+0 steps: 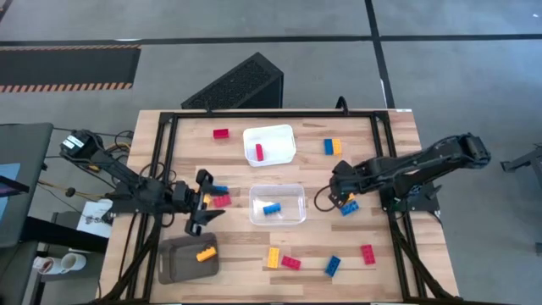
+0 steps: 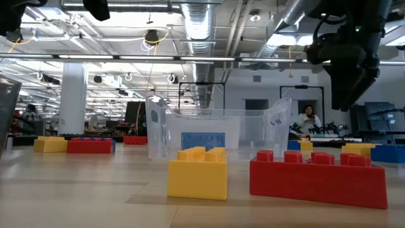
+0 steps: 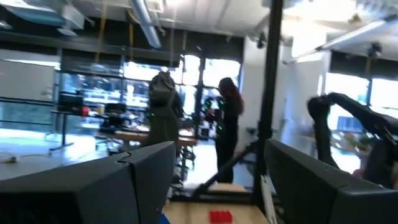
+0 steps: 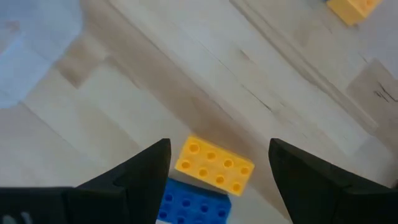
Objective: Sort & place blocks by color
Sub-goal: Put the red game piece into the white bin
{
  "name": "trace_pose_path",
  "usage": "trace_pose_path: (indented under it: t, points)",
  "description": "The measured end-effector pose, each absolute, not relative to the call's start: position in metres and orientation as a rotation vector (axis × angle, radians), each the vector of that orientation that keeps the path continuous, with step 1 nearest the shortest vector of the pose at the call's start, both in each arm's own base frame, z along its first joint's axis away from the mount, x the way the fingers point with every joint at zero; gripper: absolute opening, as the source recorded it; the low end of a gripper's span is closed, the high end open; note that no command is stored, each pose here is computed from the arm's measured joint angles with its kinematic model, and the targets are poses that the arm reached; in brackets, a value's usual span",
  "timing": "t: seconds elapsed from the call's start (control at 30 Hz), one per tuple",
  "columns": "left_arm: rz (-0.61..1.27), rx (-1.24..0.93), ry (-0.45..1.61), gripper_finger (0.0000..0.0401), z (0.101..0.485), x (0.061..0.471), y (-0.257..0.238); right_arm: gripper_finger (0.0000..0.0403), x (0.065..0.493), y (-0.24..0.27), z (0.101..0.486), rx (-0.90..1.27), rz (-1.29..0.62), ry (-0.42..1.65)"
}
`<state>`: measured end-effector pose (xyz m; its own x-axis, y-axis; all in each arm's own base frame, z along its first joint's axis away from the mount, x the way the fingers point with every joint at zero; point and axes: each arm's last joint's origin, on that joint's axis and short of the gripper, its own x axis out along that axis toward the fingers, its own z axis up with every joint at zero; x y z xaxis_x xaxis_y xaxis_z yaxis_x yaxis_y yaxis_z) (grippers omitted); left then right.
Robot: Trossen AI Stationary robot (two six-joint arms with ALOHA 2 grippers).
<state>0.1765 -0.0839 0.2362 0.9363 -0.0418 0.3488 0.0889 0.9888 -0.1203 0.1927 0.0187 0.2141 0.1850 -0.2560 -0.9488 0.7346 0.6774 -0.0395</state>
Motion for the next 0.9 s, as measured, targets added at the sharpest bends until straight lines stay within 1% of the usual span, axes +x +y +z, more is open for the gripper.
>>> trace_pose_path:
  t: [0.27, 0.4, 0.47, 0.53, 0.67, 0.77, 0.9]
  points:
    - [0.033, -0.129, -0.353, 0.0237, 0.236, 0.182, -0.070, 0.0292, 0.193, -0.025, 0.213, 0.509, -0.846, 1.207]
    - [0.060, -0.145, -0.356, 0.0237, 0.236, 0.184, -0.064, 0.0292, 0.194, -0.047, 0.213, 0.551, -0.831, 1.191]
    - [0.062, -0.174, -0.358, 0.0237, 0.236, 0.185, -0.063, 0.0292, 0.194, -0.050, 0.213, 0.595, -0.793, 1.202]
    - [0.055, -0.205, -0.358, 0.0237, 0.236, 0.185, -0.062, 0.0292, 0.194, -0.045, 0.213, 0.637, -0.732, 1.234]
    - [0.012, -0.236, -0.343, 0.0237, 0.234, 0.186, -0.064, 0.0292, 0.194, -0.013, 0.212, 0.642, -0.636, 1.313]
    - [-0.034, -0.245, -0.324, 0.0237, 0.233, 0.186, -0.066, 0.0292, 0.189, 0.017, 0.211, 0.662, -0.613, 1.368]
    - [-0.043, -0.265, -0.300, 0.0237, 0.230, 0.187, -0.066, 0.0292, 0.180, 0.055, 0.211, 0.736, -0.607, 1.426]
